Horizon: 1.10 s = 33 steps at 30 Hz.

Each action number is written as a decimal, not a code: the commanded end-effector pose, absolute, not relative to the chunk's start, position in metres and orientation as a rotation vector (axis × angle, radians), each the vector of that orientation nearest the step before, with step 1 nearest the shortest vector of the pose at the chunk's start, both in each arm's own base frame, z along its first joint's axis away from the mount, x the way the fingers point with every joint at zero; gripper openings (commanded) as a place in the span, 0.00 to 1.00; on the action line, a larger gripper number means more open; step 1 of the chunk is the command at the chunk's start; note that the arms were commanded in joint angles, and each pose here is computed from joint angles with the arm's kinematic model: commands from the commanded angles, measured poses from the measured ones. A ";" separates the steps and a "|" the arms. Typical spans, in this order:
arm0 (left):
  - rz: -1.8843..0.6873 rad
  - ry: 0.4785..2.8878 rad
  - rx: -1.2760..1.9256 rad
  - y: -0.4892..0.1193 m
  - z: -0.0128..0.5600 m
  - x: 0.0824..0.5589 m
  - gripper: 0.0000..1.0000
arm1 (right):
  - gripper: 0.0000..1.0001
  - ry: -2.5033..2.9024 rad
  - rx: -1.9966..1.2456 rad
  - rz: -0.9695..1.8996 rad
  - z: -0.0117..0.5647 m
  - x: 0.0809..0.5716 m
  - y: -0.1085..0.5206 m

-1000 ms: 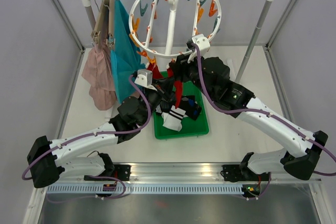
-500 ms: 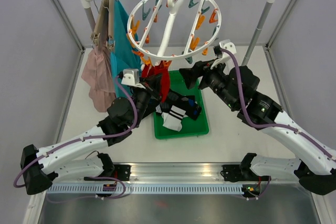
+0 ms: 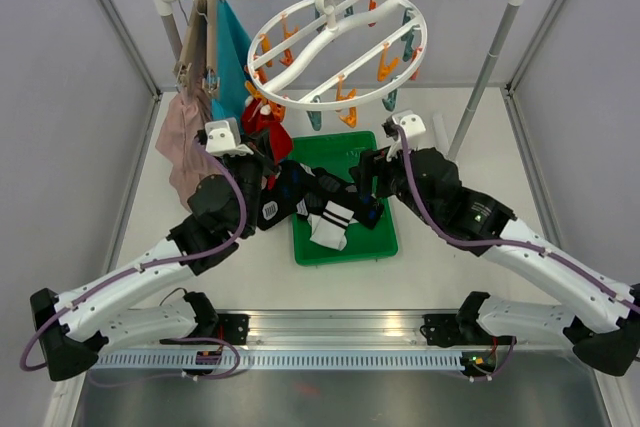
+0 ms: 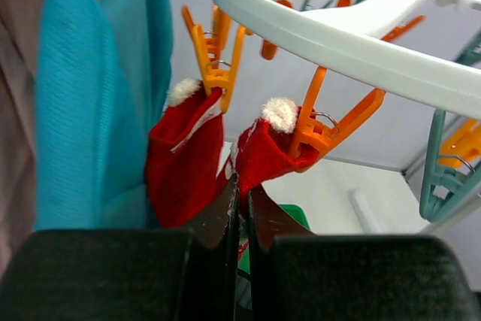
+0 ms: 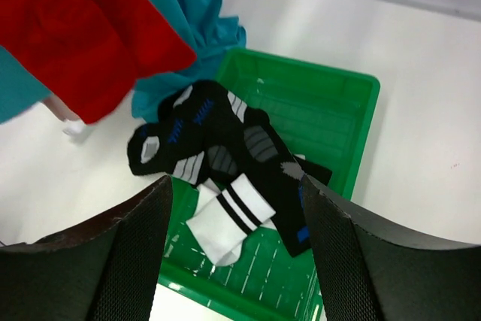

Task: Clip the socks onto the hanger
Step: Clamp the sock onto the hanger, then pick up the sock from the bin.

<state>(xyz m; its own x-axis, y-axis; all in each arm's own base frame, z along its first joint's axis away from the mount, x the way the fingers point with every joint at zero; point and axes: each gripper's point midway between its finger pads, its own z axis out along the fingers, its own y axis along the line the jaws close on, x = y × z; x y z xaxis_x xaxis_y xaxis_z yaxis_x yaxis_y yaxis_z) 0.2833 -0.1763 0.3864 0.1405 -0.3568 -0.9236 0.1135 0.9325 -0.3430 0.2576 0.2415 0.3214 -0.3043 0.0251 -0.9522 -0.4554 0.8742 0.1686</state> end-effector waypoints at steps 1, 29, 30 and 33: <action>-0.241 1.393 -0.258 -0.150 0.398 0.289 0.10 | 0.74 1.883 -0.327 0.468 0.295 0.262 0.249; -0.369 1.442 -0.092 -0.169 0.397 0.283 0.45 | 0.63 2.323 -0.160 0.432 0.072 0.286 0.274; -0.374 1.443 -0.090 -0.168 0.397 0.281 0.45 | 0.62 2.321 -0.152 0.466 0.072 0.287 0.278; -0.391 1.435 -0.087 -0.162 0.399 0.274 0.46 | 0.60 2.330 -0.127 0.489 0.066 0.290 0.278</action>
